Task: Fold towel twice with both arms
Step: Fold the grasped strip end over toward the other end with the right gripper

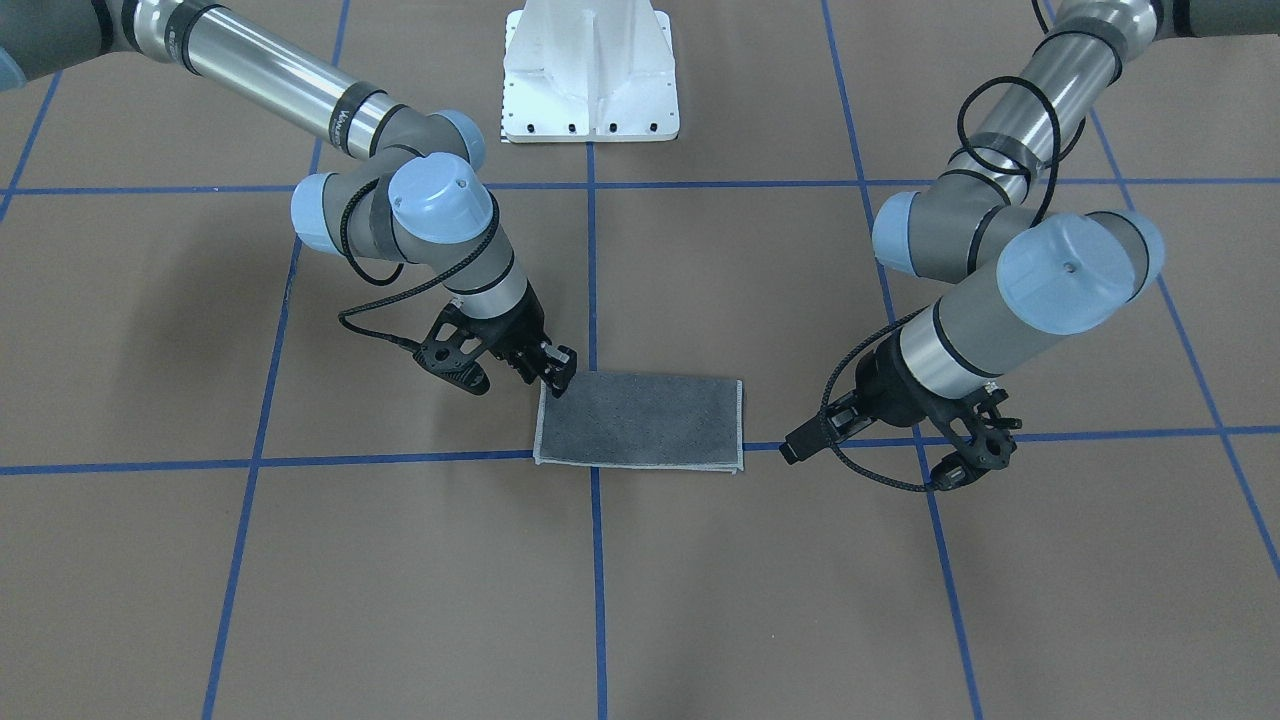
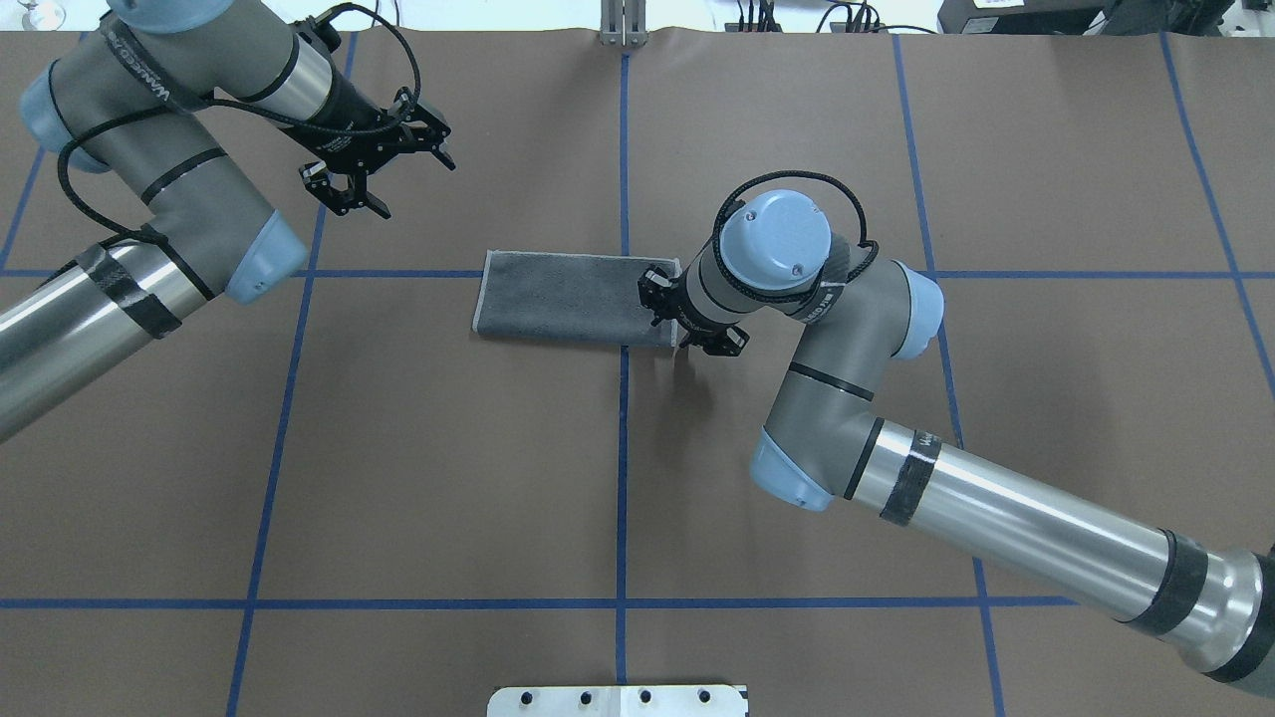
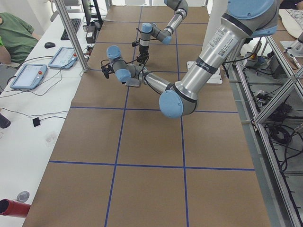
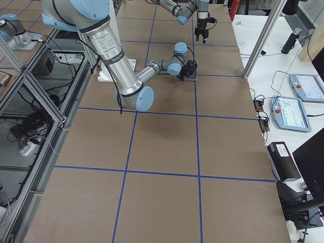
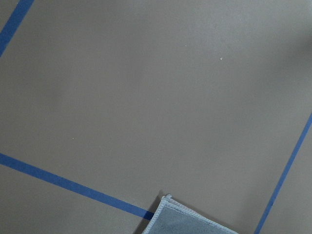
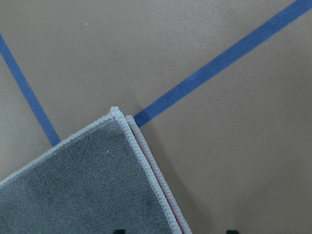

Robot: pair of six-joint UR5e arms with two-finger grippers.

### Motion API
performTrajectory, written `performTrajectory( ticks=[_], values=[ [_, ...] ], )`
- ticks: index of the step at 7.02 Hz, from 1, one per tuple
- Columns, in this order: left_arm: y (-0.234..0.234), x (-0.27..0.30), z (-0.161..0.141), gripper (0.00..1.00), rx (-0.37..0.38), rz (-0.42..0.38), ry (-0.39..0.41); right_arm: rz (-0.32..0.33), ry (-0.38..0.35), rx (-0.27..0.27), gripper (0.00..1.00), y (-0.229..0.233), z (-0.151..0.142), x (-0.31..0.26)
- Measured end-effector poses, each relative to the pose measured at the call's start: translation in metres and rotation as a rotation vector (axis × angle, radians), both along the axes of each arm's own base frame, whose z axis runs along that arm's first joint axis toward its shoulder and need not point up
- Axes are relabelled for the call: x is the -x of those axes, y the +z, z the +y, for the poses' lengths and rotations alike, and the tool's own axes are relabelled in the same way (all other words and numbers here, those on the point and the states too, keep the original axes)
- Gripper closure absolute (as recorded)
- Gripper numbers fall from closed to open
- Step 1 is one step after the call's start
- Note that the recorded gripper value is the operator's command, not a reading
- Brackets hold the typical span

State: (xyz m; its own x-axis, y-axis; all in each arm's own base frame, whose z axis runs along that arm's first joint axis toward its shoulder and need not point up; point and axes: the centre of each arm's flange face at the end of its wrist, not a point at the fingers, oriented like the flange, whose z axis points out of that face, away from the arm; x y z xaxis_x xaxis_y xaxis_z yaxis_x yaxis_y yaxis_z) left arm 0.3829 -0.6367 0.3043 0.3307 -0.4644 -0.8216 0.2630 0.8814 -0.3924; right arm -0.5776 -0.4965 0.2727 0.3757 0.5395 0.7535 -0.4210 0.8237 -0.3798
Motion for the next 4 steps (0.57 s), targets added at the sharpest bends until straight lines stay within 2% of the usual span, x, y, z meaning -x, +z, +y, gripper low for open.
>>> performTrajectory(
  ticks=[2,4],
  values=[
    [0.0,0.001,0.0,0.0,0.001,0.0,-0.001,-0.009,-0.006,0.003,1.0,-0.002,0.0,-0.001],
    [0.001,0.003,-0.002,0.0,0.002,-0.001,-0.005,-0.046,-0.055,0.032,1.0,-0.004,-0.001,-0.021]
  ],
)
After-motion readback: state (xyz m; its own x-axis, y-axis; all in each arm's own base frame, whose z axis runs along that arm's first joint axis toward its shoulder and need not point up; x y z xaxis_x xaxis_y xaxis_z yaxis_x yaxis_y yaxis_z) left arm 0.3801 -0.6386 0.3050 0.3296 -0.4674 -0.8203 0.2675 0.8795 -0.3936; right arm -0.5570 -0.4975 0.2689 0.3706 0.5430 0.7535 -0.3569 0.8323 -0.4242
